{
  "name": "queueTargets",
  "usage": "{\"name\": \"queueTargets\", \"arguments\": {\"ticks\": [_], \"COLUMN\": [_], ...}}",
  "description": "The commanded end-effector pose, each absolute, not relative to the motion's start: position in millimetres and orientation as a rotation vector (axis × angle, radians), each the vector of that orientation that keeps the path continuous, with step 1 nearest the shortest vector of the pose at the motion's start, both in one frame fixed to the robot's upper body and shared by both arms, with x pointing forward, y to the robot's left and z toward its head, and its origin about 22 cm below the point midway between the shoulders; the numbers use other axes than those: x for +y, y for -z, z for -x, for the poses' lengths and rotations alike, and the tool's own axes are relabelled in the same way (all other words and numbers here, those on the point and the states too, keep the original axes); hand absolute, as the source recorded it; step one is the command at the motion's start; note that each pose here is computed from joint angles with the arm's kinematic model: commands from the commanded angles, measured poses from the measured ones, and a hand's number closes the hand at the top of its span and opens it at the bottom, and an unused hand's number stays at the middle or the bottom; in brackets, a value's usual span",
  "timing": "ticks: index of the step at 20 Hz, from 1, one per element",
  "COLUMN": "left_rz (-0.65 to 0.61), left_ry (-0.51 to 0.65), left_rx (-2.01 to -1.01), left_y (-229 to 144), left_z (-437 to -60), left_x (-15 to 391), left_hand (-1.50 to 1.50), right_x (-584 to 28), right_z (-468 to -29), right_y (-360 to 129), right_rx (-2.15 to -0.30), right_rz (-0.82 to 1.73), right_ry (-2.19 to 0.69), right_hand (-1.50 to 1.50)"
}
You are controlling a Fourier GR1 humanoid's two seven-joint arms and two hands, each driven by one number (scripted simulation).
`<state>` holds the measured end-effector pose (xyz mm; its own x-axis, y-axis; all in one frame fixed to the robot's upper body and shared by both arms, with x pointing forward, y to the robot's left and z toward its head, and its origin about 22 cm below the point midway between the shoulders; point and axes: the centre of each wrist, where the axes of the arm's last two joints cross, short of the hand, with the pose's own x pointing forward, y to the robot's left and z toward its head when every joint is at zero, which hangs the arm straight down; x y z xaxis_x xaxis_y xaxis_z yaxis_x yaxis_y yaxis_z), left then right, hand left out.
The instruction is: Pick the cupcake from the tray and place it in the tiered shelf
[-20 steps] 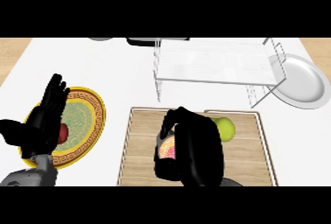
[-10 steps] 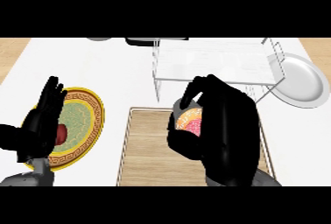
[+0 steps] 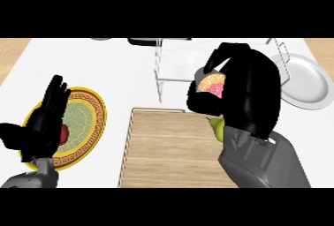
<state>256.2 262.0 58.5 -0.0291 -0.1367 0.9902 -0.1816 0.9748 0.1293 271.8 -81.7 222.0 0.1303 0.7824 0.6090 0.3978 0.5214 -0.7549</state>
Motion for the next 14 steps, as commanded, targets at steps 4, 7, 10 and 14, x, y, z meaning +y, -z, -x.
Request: {"name": "queueTargets", "arguments": {"ticks": [4, 7, 10, 14], "left_rz": [-0.243, -0.243, -0.255, -0.257], "left_ry": [-0.04, -0.024, -0.05, -0.037], "left_rx": [-1.627, -1.62, -1.6, -1.616], "left_y": [-71, -64, -68, -64], "left_z": [-255, -258, -269, -255], "left_x": [263, 277, 278, 274], "left_hand": [0.0, 0.0, 0.0, 0.0], "right_x": [-101, -102, -105, -125], "right_z": [-317, -336, -348, -378], "right_y": [-190, -181, -185, -168], "right_rx": [-1.395, -1.418, -1.433, -1.474], "right_rz": [1.091, 1.092, 1.112, 1.095], "right_ry": [-0.247, -0.226, -0.214, -0.201], "right_hand": [1.5, 1.5, 1.5, 1.5]}}
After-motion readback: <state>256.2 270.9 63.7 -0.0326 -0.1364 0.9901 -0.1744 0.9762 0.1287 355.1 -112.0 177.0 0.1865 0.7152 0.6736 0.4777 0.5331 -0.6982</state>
